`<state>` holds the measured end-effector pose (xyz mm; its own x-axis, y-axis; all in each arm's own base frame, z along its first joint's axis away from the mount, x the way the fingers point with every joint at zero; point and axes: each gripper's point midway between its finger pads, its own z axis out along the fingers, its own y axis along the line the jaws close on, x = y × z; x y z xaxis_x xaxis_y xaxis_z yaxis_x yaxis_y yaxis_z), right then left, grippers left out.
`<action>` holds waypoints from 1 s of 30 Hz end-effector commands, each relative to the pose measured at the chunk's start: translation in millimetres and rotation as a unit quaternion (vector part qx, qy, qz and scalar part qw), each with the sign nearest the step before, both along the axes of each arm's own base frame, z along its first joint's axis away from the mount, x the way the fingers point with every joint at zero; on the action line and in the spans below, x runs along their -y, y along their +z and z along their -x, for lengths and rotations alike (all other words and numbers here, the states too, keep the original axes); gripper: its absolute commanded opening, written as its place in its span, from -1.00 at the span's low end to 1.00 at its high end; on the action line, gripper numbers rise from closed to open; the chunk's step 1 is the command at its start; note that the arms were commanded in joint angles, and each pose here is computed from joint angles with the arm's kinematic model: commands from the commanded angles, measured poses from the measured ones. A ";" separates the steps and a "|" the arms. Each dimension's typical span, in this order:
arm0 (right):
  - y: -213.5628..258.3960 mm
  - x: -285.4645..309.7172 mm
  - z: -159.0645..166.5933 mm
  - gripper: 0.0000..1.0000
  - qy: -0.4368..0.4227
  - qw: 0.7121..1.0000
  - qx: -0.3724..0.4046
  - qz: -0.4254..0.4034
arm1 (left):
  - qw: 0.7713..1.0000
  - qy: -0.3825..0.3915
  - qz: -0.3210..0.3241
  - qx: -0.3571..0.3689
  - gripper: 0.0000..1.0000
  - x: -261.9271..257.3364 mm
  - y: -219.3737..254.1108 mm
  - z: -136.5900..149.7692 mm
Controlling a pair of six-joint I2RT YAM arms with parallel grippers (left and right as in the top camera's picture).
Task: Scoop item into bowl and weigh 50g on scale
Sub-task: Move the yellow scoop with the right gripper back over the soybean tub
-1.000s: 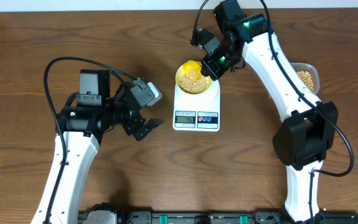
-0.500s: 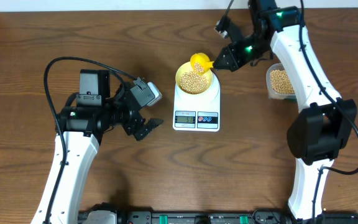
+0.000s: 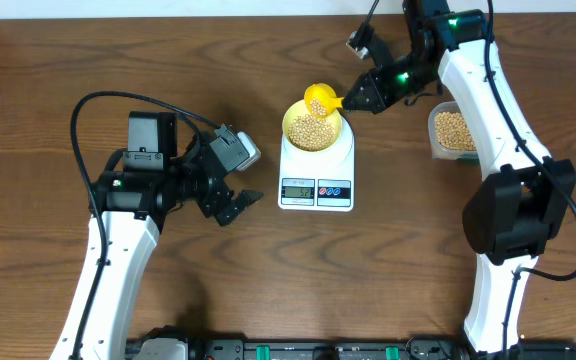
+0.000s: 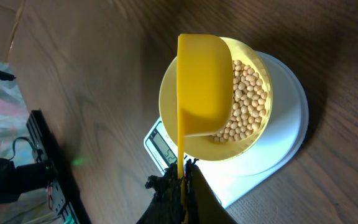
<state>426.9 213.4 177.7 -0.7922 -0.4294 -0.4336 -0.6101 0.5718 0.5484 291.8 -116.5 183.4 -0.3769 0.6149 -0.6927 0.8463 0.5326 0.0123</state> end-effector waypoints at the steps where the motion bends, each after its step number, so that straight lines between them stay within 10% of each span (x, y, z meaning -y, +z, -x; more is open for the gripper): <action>1: 26.1 -6.2 2.6 -0.98 0.004 1.000 0.022 -0.020 | 1.000 -0.002 -0.006 0.002 0.95 -2.2 -2.2 -1.5; 20: 27.5 -12.9 5.6 -0.98 0.010 0.999 0.021 -0.024 | 1.000 -0.002 -0.006 0.002 0.95 -2.2 -2.2 -1.5; 30: 68.4 77.3 -6.0 -0.98 -0.099 0.994 0.029 -0.028 | 1.000 -0.002 -0.006 0.002 0.95 -2.2 -2.2 -1.5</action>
